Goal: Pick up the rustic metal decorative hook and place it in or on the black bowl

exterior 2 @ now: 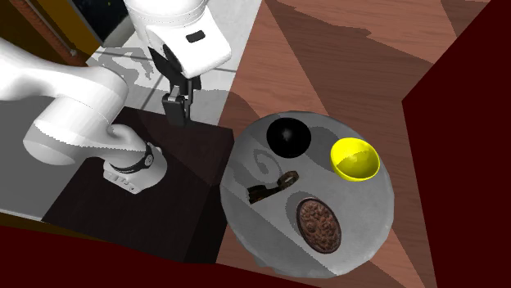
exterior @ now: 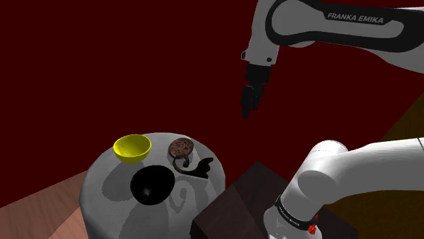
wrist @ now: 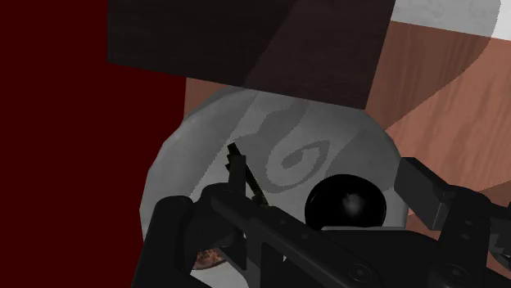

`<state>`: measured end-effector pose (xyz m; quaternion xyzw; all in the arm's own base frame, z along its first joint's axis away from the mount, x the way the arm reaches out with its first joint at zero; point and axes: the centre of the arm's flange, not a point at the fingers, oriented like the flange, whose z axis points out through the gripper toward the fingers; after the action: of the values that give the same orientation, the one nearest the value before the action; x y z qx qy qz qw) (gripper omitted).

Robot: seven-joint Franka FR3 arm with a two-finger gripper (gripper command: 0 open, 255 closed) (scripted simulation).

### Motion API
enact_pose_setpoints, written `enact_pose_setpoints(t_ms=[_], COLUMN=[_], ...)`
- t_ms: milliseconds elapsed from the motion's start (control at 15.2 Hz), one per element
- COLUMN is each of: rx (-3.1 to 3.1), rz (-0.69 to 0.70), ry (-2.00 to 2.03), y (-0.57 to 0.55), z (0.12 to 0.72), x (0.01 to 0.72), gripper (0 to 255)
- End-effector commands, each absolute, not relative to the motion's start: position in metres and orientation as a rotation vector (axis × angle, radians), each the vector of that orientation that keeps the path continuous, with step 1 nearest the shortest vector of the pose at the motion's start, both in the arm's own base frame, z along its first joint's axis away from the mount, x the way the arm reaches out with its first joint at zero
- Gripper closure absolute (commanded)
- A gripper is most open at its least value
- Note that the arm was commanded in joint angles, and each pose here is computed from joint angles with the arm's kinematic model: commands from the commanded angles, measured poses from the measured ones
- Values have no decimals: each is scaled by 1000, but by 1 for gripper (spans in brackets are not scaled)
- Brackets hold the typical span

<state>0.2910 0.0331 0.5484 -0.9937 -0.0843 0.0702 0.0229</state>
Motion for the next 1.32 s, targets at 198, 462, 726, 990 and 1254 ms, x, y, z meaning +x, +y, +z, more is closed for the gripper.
enact_pose_setpoints(t_ms=[198, 462, 726, 990, 1254], rx=[-3108, -3148, -3186, -3224, -3260], rz=[184, 138, 90, 42, -9], ry=[-288, -325, -362, -400, -439], y=[46, 62, 76, 90, 102], z=[515, 470, 426, 382, 338], x=[306, 326, 348, 370, 394], gripper=[0, 0, 0, 0, 0])
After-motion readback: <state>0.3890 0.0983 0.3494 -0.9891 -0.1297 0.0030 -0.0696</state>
